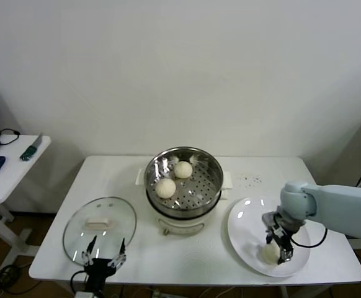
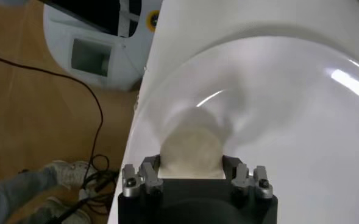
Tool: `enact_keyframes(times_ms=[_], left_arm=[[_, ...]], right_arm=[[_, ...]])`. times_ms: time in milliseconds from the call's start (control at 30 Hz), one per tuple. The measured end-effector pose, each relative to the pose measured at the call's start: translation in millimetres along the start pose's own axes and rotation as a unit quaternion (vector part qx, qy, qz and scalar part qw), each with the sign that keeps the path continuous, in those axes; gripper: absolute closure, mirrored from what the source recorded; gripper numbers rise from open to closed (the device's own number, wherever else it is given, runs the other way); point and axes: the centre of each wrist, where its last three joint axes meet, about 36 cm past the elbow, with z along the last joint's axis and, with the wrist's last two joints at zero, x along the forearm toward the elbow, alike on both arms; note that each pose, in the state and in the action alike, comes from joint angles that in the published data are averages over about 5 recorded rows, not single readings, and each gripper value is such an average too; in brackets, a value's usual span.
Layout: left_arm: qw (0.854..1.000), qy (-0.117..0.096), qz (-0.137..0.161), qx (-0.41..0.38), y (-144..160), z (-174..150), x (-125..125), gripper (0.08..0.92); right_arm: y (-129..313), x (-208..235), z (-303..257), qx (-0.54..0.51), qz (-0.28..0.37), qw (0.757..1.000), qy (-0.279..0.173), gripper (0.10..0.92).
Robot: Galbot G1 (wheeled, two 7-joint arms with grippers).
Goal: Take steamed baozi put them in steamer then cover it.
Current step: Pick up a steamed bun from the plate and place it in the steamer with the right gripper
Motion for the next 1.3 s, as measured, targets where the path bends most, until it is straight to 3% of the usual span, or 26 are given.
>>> enact_keyframes(times_ms=[233, 533, 967, 1300], left_arm=[[1.0, -0.002, 0.0, 0.001, 0, -1, 0, 0.177], [1.0, -0.001, 0.006, 0.001, -5, -2, 1, 0.177], [1.0, -0.004, 0.01, -0.001, -10, -6, -1, 0.177], [1.0, -0.003, 0.007, 0.0, -10, -9, 0, 0.177]], right_arm=[[-10, 30, -7, 0.062, 0.015, 0.998, 0.007, 0.351], [-36, 114, -26, 0.183, 0.062, 0.981, 0.031, 0.351], [-74, 241, -98, 0.373, 0.14, 0.912, 0.099, 0.346], [-108, 254, -182, 0.478, 0.155, 0.857, 0.115, 0.346]])
